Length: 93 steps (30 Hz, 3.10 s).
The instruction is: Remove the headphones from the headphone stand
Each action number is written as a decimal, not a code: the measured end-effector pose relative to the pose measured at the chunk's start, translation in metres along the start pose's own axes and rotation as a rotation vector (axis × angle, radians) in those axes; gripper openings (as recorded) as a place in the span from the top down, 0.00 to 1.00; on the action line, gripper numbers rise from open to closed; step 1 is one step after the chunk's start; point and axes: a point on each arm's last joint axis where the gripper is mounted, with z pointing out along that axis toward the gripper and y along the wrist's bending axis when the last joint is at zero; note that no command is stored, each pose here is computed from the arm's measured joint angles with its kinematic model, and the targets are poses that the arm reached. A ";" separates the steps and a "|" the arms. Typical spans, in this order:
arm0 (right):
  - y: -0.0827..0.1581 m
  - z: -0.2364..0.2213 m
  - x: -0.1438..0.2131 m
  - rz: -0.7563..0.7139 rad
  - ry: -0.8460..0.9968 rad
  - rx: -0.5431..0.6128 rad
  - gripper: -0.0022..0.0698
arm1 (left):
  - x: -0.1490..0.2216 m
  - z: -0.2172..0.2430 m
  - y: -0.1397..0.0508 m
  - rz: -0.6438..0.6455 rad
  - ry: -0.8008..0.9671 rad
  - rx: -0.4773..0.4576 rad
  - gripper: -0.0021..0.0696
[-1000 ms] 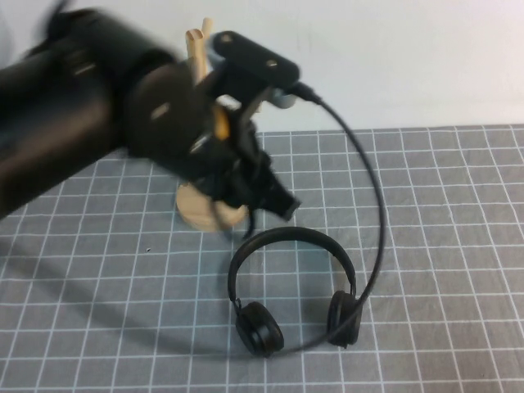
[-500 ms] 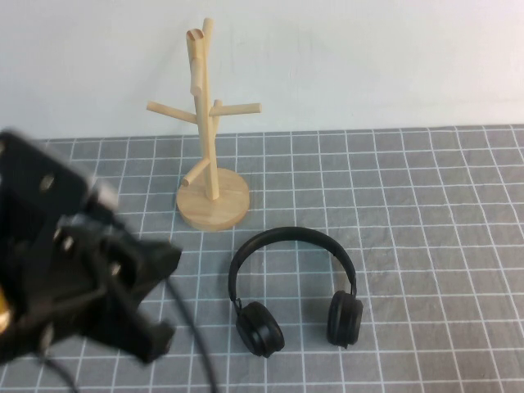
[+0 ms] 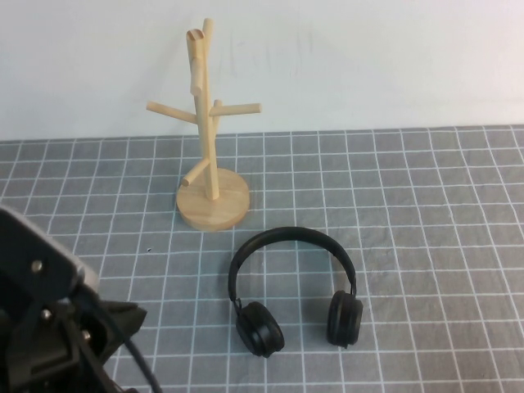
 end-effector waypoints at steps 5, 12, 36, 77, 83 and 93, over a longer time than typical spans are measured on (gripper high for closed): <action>0.000 0.000 0.000 0.000 0.000 0.000 0.98 | 0.027 0.004 0.004 -0.022 -0.237 -0.029 0.97; 0.000 0.000 0.000 0.000 0.000 0.000 0.98 | 0.084 -0.012 0.022 -0.229 -0.662 -0.259 0.98; 0.000 0.000 0.000 0.000 0.000 0.000 0.98 | 0.161 0.010 0.022 -0.358 -0.408 -0.512 0.98; 0.000 0.000 0.000 0.000 0.000 0.000 0.98 | 0.162 0.010 0.022 -0.359 -0.398 -0.509 0.98; 0.000 0.000 0.000 0.000 0.000 0.000 0.98 | 0.162 0.010 0.022 -0.358 -0.400 -0.510 0.98; 0.000 0.000 0.000 0.000 0.000 0.000 0.98 | 0.162 0.010 0.022 -0.358 -0.400 -0.510 0.98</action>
